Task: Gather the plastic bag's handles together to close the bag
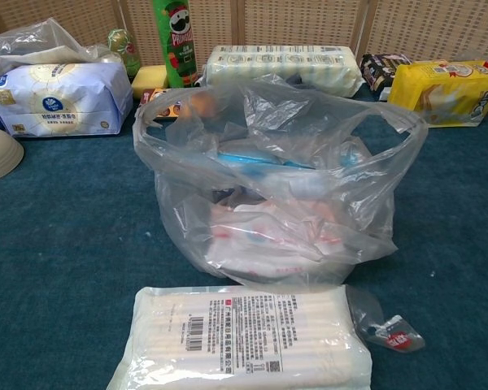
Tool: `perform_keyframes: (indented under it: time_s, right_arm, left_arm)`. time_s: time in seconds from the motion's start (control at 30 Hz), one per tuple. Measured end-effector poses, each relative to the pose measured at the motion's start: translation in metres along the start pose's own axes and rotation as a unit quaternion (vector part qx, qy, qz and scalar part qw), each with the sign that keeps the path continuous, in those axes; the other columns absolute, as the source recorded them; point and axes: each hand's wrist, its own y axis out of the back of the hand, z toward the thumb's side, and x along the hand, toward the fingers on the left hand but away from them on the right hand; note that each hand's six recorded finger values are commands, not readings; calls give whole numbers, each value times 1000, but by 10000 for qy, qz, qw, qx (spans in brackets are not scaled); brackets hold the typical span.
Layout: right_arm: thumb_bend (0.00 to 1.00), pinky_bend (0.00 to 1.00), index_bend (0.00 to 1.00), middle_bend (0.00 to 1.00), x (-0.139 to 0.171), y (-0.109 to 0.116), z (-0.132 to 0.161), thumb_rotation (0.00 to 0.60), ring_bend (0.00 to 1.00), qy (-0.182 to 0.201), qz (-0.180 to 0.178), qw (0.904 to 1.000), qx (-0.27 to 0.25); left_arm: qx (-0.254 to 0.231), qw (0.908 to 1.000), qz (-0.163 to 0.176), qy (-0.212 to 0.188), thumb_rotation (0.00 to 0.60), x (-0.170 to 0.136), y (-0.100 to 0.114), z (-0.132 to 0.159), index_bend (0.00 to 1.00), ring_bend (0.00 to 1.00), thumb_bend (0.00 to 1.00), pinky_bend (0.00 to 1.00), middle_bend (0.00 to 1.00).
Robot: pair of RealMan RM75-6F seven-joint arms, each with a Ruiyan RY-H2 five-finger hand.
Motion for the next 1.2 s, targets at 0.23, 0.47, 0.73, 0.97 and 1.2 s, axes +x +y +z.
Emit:
perform_keyframes:
  time_s: [0.23, 0.47, 0.73, 0.97, 1.2]
  right_arm:
    - [92, 182, 343, 319, -25, -18, 13, 245, 238, 160, 536, 9984, 39]
    - [91, 182, 344, 319, -44, -32, 23, 237, 237, 222, 758, 9969, 39]
    - [86, 183, 342, 319, -63, -53, 40, 245, 235, 260, 1134, 9932, -100]
    - [82, 183, 332, 322, -80, -68, 68, 240, 233, 362, 1404, 9873, -645]
    - [81, 182, 330, 329, -88, -75, 84, 243, 237, 335, 1554, 9799, -1207]
  left_arm:
    - [15, 10000, -30, -92, 524, 1, 4, 6, 278, 249, 174, 293, 264]
    - [-19, 9998, -16, -182, 525, 2, 6, 11, 278, 250, 173, 293, 264]
    - [-54, 9997, -60, -232, 524, 4, 2, 11, 278, 250, 174, 293, 264]
    - [-56, 9995, -172, -251, 523, 8, -6, 11, 277, 249, 174, 293, 264]
    - [80, 9994, -230, -252, 524, 12, -10, 12, 278, 249, 174, 275, 264]
